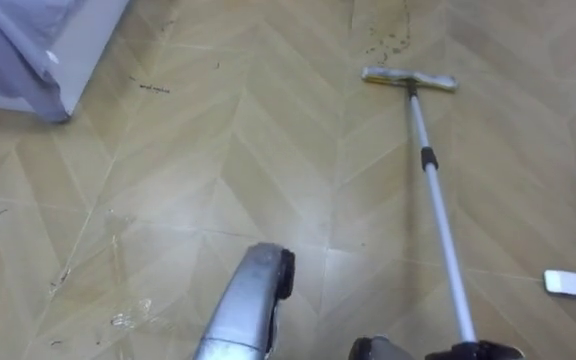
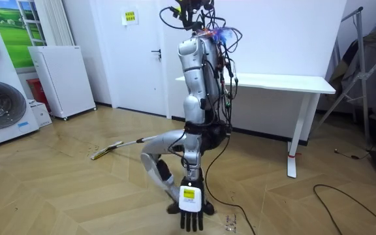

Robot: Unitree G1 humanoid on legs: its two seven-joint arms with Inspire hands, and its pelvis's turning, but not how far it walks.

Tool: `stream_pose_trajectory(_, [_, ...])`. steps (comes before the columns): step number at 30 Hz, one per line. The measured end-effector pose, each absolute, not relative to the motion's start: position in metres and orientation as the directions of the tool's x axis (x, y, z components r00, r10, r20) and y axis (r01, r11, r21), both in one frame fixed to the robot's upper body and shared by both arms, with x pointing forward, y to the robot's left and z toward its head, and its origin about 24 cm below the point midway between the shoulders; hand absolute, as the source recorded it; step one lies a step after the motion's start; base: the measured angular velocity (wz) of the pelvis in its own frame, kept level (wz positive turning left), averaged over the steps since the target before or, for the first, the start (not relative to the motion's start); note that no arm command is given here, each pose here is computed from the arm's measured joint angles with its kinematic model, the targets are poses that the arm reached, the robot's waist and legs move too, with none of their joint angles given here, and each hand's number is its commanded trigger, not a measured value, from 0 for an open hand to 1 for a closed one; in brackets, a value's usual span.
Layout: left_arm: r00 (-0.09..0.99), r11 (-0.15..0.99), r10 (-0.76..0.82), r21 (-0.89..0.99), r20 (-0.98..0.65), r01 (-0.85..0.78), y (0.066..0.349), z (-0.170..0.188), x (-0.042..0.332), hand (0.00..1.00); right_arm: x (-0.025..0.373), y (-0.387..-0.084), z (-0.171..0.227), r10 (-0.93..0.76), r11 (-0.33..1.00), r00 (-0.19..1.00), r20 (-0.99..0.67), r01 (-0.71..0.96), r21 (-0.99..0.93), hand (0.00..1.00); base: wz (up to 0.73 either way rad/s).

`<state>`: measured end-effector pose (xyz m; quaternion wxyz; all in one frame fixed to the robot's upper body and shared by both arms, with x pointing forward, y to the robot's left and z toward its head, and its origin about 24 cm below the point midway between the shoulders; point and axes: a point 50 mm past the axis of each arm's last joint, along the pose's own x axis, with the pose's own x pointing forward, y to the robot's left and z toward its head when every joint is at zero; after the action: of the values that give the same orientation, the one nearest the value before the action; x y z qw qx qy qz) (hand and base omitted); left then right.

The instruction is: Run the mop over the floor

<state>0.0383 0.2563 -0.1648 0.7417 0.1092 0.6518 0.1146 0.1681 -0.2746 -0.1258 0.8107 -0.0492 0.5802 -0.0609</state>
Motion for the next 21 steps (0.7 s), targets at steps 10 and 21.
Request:
stream_pose_trajectory(10, [0.143, 0.98, 0.193, 0.197, -0.971, 0.016, 0.243, -0.165, 0.073, 0.0, 0.066, -0.316, -0.137, -0.182, 0.975, 0.079, -0.98, 0.147, -0.169, 1.0, 0.57])
stream_pose_trajectory(21, [0.133, 0.967, 0.252, 0.253, -0.959, -0.012, 0.233, -0.169, 0.06, 0.0, 0.02, -0.276, -0.159, -0.149, 0.969, -0.047, -0.988, 0.194, -0.155, 1.0, -0.21])
